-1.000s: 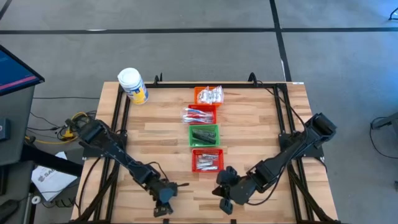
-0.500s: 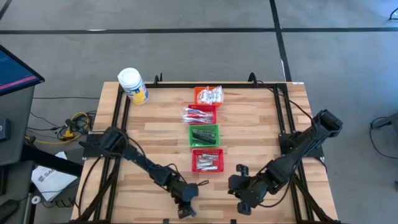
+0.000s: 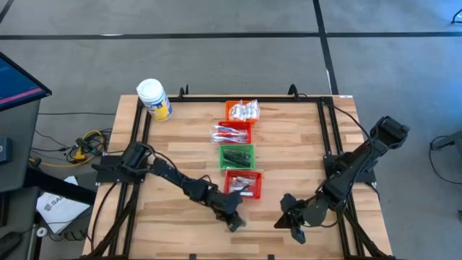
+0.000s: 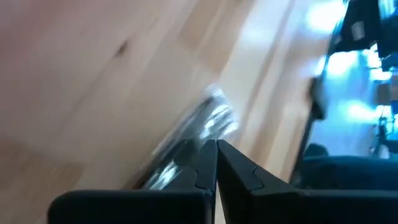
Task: Pick & Place Travel size toiletries
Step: Move the black comb to the bottom center of the table, then adjust the bottom red basket
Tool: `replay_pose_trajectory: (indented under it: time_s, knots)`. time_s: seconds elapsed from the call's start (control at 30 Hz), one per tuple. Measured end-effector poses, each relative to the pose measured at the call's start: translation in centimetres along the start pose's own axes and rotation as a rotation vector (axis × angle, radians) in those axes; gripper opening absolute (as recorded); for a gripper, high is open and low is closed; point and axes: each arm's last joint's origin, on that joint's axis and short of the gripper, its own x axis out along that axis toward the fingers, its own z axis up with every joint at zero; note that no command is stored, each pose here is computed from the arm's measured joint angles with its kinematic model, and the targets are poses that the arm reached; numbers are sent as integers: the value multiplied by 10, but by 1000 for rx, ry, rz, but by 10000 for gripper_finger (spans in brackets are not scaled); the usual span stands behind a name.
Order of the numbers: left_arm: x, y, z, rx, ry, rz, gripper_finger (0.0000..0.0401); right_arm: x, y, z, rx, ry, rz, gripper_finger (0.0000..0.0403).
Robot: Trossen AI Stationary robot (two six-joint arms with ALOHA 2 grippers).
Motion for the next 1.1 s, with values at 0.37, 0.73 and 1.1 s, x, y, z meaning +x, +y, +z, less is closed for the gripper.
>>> replay_pose_trajectory:
  time_s: [0.37, 0.73, 1.1]
  knots:
    - [-9, -41, 10, 73, -128, -91, 1, 4, -14, 19, -93, -6, -9, 0]
    - [-67, -52, -9, 215, -133, 192, 1, 7, -30, 36, 5, -186, -191, 0]
    - [-129, -31, -22, 238, -215, 415, 1, -10, -77, 12, 571, -183, -695, 0]
